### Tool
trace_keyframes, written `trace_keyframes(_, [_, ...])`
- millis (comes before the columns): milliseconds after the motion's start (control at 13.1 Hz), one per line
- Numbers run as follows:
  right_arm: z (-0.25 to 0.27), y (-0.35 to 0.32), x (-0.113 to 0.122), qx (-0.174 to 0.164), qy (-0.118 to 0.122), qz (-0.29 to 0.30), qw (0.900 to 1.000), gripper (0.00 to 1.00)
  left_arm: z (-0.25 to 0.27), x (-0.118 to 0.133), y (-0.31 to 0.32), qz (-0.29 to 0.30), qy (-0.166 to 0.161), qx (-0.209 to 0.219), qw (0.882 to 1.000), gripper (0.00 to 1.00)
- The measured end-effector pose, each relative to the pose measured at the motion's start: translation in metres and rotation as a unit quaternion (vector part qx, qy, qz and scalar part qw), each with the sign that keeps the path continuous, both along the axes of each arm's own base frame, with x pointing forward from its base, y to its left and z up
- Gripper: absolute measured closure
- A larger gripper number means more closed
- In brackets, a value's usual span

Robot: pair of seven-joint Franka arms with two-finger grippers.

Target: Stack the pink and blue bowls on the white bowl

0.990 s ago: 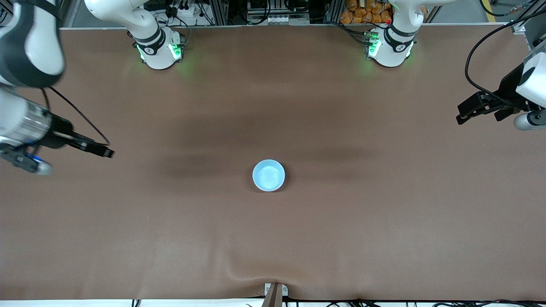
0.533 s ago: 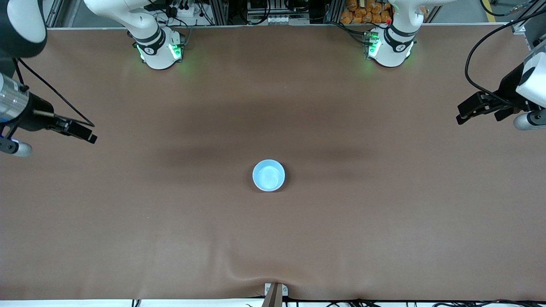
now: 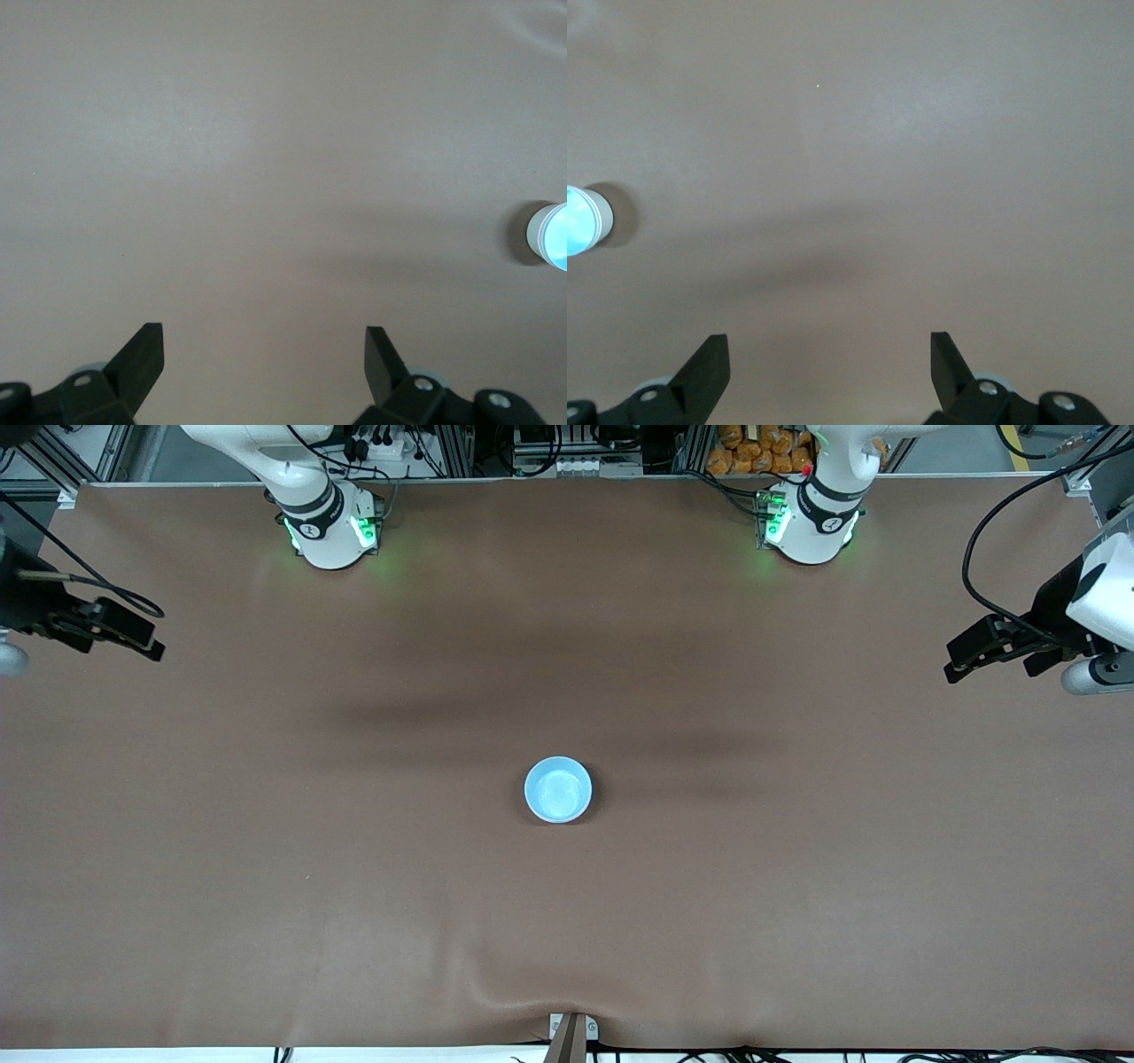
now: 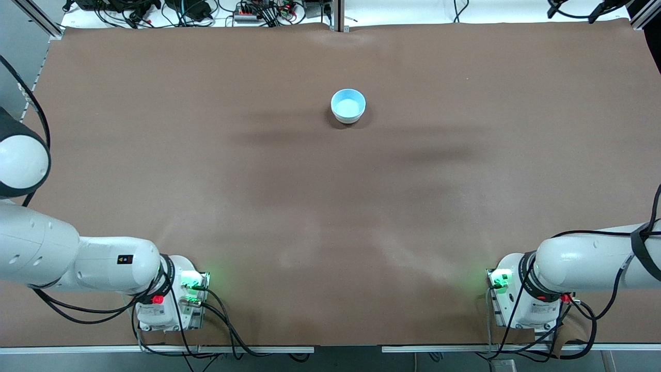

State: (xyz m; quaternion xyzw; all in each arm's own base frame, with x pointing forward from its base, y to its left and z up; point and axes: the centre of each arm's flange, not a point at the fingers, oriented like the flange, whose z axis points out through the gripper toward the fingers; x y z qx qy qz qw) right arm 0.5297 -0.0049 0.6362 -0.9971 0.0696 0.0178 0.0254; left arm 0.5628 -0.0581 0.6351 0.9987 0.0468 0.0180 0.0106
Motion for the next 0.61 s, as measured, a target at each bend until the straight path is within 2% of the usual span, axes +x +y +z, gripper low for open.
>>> trace_keyframes(152, [0.018,0.000,-0.003,0.000,-0.007,0.008,1.000,0.00,0.000,0.000,0.000,0.000,0.001,0.000,1.000,0.00])
trace_keyframes(610, [0.021,-0.001,-0.007,-0.010,0.004,0.018,1.000,0.00,-0.003,0.001,0.000,0.000,0.003,0.000,1.000,0.00])
